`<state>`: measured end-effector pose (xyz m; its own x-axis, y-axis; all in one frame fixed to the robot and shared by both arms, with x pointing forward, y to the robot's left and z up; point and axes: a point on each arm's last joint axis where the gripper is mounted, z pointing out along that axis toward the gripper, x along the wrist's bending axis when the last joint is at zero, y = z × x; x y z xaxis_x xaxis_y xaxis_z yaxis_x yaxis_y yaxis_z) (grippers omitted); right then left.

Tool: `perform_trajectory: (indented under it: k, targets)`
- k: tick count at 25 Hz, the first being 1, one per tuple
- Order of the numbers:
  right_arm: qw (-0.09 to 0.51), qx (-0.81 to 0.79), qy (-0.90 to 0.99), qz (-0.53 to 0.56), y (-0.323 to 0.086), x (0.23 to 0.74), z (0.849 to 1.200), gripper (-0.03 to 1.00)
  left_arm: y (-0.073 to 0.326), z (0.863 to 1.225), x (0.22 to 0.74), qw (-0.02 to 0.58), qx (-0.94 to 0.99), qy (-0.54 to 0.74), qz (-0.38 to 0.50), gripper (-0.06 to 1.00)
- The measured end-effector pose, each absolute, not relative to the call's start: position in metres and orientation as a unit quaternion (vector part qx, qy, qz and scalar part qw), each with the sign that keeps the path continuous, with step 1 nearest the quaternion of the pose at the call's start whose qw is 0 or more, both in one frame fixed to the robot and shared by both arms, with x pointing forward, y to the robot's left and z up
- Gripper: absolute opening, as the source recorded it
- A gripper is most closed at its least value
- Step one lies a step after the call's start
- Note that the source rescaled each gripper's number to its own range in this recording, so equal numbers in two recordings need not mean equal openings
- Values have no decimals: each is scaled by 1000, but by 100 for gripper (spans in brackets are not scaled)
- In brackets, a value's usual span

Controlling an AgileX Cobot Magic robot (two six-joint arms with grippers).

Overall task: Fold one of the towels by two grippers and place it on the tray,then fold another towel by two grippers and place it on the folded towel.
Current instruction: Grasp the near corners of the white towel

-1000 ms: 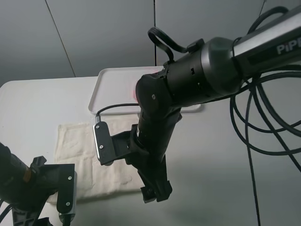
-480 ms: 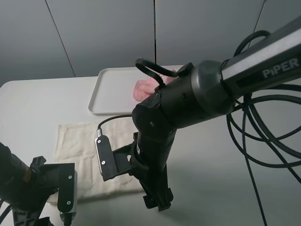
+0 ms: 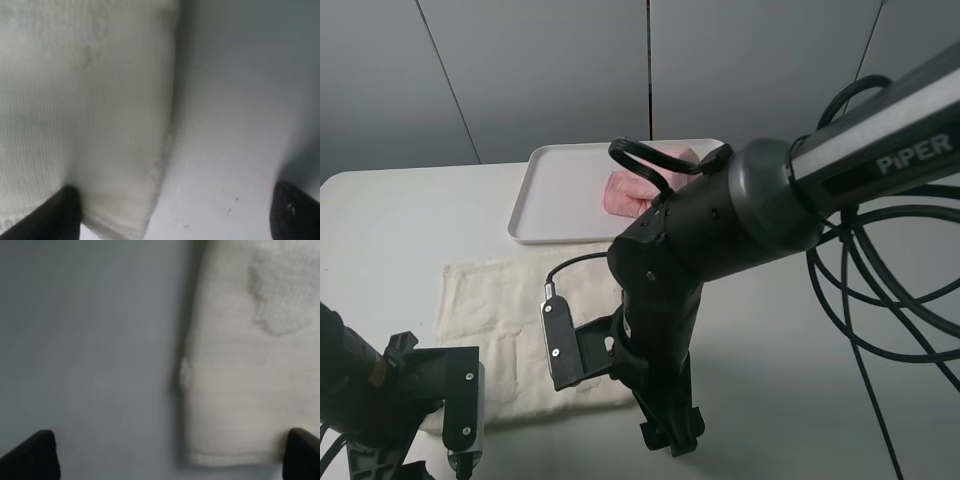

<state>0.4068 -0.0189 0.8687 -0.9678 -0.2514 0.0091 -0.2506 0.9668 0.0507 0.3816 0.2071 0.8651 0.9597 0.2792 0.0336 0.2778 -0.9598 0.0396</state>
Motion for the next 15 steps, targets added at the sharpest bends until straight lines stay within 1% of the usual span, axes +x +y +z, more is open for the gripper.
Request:
perform_trajectory:
  k: [2,15]
  targets:
    - [15,129,-991,-12,-23,405,862,96,207,865,382,17,990,140,19,99]
    - [12,103,-994,-16,-22,406,861,95,207,865,381,18,990,141,20,99]
